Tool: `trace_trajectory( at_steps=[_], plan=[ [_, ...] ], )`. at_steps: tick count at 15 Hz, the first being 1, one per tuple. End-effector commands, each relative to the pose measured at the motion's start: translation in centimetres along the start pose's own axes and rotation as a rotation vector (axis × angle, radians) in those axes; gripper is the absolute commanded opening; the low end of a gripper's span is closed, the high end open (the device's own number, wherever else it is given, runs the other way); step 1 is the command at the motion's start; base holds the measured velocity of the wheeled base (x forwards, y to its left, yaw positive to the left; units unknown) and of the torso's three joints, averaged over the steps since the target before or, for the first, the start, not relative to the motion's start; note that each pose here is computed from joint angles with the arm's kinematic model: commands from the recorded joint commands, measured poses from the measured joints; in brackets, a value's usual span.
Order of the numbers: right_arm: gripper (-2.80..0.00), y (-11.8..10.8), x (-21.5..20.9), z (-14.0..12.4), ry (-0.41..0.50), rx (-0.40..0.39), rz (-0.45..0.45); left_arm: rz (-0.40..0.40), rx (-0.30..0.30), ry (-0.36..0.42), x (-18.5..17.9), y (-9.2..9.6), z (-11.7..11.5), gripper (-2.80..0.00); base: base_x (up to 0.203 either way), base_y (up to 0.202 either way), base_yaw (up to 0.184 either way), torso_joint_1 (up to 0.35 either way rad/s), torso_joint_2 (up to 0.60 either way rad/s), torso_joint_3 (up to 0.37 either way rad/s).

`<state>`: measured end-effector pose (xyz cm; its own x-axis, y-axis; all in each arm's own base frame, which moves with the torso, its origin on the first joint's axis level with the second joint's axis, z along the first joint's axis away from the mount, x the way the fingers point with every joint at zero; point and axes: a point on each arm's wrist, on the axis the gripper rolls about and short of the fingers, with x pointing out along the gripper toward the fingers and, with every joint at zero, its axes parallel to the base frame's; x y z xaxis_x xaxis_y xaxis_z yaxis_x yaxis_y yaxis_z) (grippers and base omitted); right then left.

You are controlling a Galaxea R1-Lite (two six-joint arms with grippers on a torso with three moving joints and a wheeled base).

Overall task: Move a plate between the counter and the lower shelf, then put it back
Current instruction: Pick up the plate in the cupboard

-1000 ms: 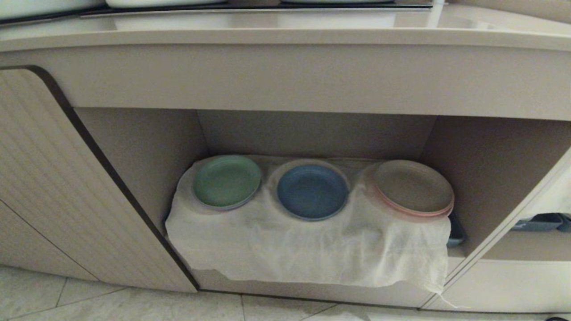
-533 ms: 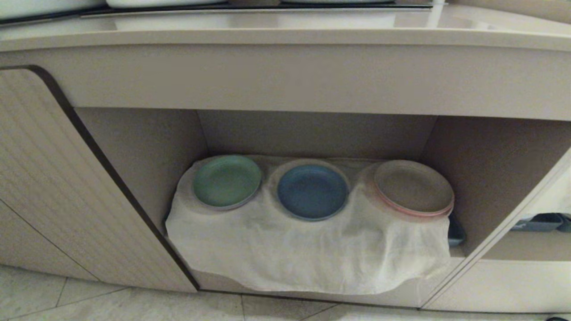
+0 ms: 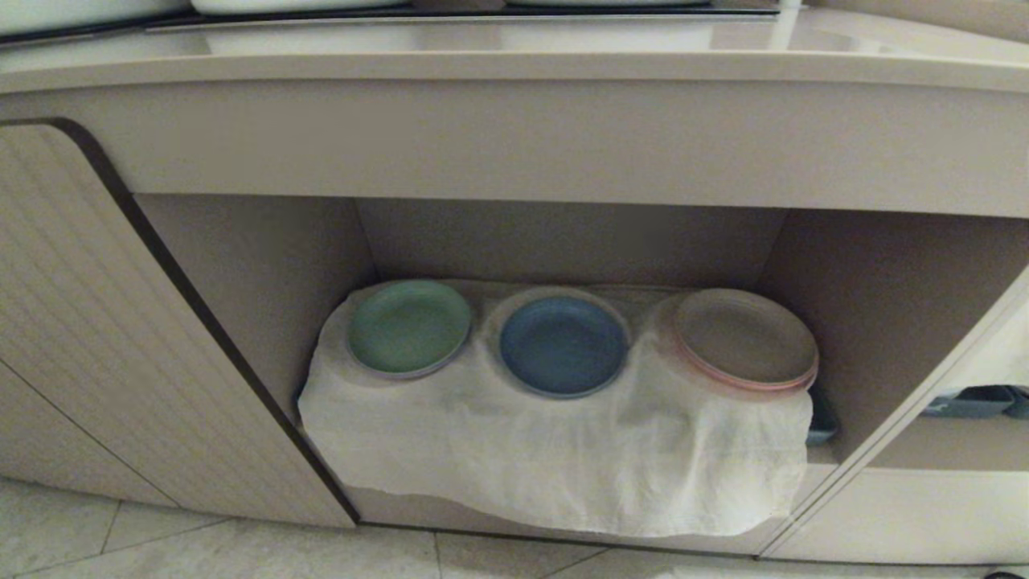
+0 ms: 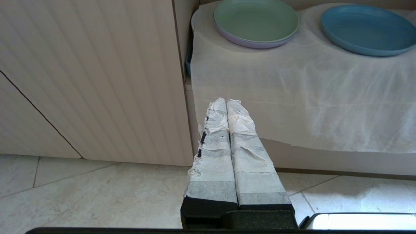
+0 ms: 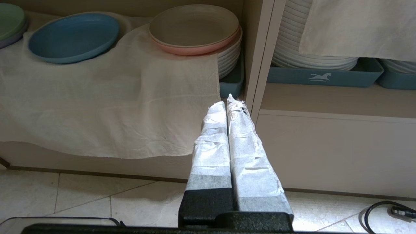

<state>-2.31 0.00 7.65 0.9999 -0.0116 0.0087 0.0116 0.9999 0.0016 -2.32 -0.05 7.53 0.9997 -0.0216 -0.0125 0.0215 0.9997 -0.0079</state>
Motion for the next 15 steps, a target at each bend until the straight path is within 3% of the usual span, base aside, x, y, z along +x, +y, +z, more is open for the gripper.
trace_trajectory(
  at_steps=[1,15],
  plan=[
    [-2.80,0.00,0.01,0.01,0.001,-0.002,-0.001,0.000,0.000,0.000,0.00,0.00,0.00,-2.80,0.000,0.000,0.000,0.000,0.00,0.000],
    [-2.80,-0.01,0.01,0.00,0.002,-0.023,0.007,0.000,0.000,0.000,0.00,0.00,0.00,-2.80,0.000,0.000,0.000,0.000,0.00,0.000]
  ],
)
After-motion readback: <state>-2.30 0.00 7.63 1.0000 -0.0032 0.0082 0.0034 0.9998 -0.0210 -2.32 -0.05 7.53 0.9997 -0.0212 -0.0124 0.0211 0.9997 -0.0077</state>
